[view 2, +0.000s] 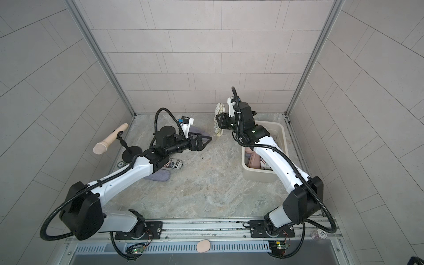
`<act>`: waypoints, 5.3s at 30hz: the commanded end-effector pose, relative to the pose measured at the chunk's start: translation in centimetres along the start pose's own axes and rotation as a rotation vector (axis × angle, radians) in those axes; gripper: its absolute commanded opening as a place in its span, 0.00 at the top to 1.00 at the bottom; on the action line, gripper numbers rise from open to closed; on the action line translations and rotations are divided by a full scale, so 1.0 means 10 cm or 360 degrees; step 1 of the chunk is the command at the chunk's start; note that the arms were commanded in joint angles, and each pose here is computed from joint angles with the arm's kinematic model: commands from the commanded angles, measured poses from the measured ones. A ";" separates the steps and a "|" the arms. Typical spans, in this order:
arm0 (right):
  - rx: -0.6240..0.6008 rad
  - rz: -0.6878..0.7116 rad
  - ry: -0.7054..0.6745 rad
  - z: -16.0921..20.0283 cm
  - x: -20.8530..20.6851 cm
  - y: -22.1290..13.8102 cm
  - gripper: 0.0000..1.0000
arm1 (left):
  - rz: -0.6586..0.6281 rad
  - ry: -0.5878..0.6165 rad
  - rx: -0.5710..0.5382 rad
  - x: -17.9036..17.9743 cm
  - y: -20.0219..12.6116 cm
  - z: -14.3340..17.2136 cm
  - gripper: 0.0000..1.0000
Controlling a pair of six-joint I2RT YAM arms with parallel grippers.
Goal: Put the glasses cases into the storage boxes
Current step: Place the glasses case in the storage box, then pick up the glasses case at the center of the board.
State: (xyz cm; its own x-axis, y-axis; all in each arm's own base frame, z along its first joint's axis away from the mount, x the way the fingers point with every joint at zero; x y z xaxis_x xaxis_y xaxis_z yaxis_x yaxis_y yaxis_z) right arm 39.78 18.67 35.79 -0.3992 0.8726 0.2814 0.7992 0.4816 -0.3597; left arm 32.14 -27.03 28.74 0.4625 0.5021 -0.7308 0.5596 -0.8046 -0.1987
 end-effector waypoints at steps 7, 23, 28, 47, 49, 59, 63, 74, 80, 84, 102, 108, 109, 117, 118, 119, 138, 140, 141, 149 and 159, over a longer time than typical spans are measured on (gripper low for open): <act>0.0149 0.0759 -0.0434 -0.14 -0.87 -0.92 0.71 | -0.0533 0.0008 -0.0501 0.43 -0.39 -0.32 0.00; 0.0863 0.1428 -0.0496 0.59 -2.16 -1.17 0.72 | -0.0606 0.0014 -0.0542 0.46 -0.46 -0.37 0.00; 0.1029 0.1471 -0.0438 0.70 -2.42 -1.09 0.72 | -0.0663 0.0004 -0.0522 0.51 -0.46 -0.36 0.00; 0.1138 0.1481 -0.0309 0.84 -2.52 -0.96 0.43 | -0.0699 0.0000 -0.0468 0.56 -0.40 -0.34 0.00; 0.1092 0.1484 -0.0300 0.81 -2.45 -1.00 0.42 | -0.0702 -0.0002 -0.0458 0.57 -0.39 -0.33 0.00; 0.1036 0.1448 -0.0178 1.10 -2.36 -1.05 0.70 | -0.0701 -0.0028 -0.0428 0.59 -0.36 -0.33 0.00; 0.0934 0.1568 -0.0109 1.20 -2.36 -1.12 0.84 | -0.0718 -0.0047 -0.0422 0.63 -0.35 -0.34 0.00; 0.0683 0.1291 -0.0076 0.84 -1.97 -1.13 0.63 | -0.0970 0.0044 -0.0486 0.81 -0.53 -0.52 0.00; 0.0512 0.0946 -0.0143 0.72 -1.47 -1.12 0.51 | -0.1154 0.0032 -0.0459 1.01 -0.42 -0.57 0.04; 0.0383 0.0689 -0.0169 0.77 -1.13 -1.10 0.43 | -0.1482 -0.0167 -0.0370 1.31 -0.32 -0.58 0.08; 0.0272 0.0438 -0.0159 1.01 -0.79 -1.05 0.34 | -0.2417 -0.1217 -0.0548 2.10 -1.87 0.55 0.07; 0.0283 0.0421 -0.0153 1.04 -0.76 -1.03 0.33 | -0.2417 -0.1361 -0.0578 2.22 -1.95 0.73 0.07; 0.0281 0.0418 -0.0154 1.04 -0.75 -1.03 0.32 | -0.2432 -0.1400 -0.0559 2.25 -1.95 0.78 0.07; 0.0345 0.0476 -0.0205 1.03 -0.79 -1.08 0.31 | -0.2436 -0.1636 -0.0437 2.48 -1.86 1.08 0.07; 0.0339 0.0473 -0.0200 1.03 -0.78 -1.08 0.31 | -0.2431 -0.1667 -0.0408 2.49 -1.84 1.11 0.07; 0.0334 0.0474 -0.0199 1.03 -0.79 -1.09 0.31 | -0.2416 -0.1681 -0.0389 2.50 -1.82 1.12 0.07; 0.0336 0.0398 -0.0195 1.04 -0.70 -1.01 0.44 | -0.2186 -0.1682 -0.0508 2.67 -1.82 1.40 0.35; 0.0328 0.0378 -0.0197 1.03 -0.68 -1.00 0.46 | -0.2170 -0.1658 -0.0501 2.65 -1.83 1.39 0.37; 0.0328 0.0371 -0.0199 1.02 -0.67 -1.00 0.46 | -0.2172 -0.1647 -0.0493 2.62 -1.85 1.39 0.39; 0.0306 0.0379 -0.0210 0.96 -0.67 -0.95 0.49 | -0.2168 -0.1436 -0.0594 2.24 -2.10 1.27 0.46; 0.0318 0.0379 -0.0210 0.98 -0.67 -0.93 0.50 | -0.1900 -0.1027 -0.0665 1.68 -1.93 0.74 0.50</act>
State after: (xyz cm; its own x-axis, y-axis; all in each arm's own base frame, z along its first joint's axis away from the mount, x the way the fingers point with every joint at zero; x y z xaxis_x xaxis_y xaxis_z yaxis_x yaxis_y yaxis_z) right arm 30.72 9.07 27.75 -0.2718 0.9604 0.0609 0.7620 0.2535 -0.5959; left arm 22.37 -5.19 12.28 -0.8085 0.4035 -0.4285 0.5218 0.1546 -0.8389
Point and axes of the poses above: each gripper's point midway between its finger pads, its own y axis out along the fingers, its own x axis along the line the jaws close on, z = x × y, the point moved 3 cm from there along -y, back along the fingers, and after that the axes turned 14 degrees about -y, right-handed, at the moved point
